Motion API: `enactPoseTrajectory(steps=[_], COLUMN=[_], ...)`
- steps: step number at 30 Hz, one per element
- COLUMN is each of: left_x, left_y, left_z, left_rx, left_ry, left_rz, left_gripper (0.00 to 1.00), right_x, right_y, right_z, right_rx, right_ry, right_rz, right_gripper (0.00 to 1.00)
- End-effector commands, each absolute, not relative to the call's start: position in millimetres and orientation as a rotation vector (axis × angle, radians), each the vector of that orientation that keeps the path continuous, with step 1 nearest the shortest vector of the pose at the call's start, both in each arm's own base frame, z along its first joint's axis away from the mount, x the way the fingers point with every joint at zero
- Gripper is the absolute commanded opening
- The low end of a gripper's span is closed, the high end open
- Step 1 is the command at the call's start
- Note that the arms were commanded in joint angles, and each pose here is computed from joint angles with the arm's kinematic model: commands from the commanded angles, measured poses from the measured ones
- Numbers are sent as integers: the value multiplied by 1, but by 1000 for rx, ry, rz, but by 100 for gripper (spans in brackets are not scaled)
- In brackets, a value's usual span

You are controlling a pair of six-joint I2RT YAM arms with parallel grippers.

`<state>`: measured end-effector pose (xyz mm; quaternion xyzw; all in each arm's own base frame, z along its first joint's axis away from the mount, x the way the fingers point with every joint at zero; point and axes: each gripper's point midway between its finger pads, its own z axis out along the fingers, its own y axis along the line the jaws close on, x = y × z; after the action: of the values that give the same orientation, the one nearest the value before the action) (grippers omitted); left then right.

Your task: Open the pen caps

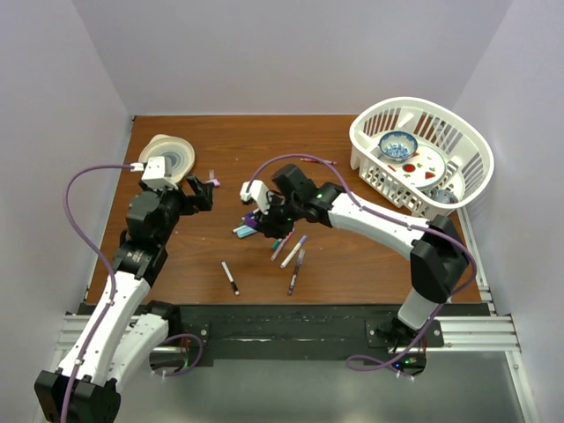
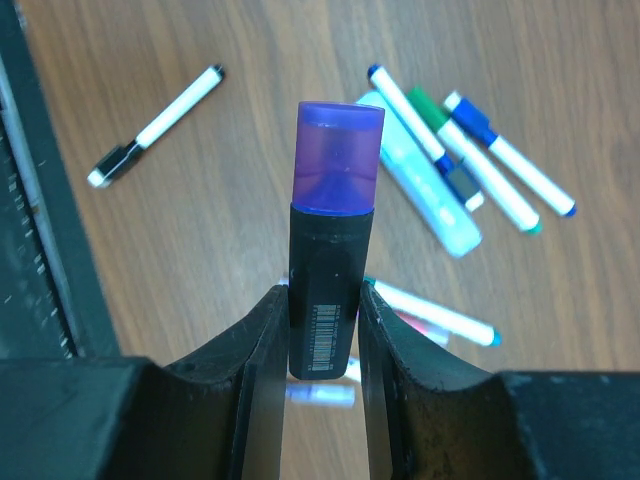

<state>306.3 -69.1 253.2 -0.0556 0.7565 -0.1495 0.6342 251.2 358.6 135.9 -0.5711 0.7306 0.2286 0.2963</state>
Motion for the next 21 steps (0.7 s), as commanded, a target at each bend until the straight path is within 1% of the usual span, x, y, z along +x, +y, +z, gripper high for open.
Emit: enactPoseTrajectory(steps=[1, 8, 15, 21], left_x=[301, 295, 288, 286], left_y=[-111, -145, -172, -186], left_z=[270, 273, 273, 267], left_rx=[-55, -34, 7, 0], left_ry=[1659, 1659, 1625, 1634], left_rz=[-629, -893, -1110, -1206], left_gripper=[100, 100, 100, 100], right_x=[243, 254, 253, 253], right_y=[351, 334, 328, 325], right_z=[160, 182, 188, 193], right_rx=[-1465, -1346, -1304, -1284], right_ry=[1889, 1868, 1857, 1850], right_rz=[801, 896, 956, 978], right_gripper=[0, 0, 0, 0])
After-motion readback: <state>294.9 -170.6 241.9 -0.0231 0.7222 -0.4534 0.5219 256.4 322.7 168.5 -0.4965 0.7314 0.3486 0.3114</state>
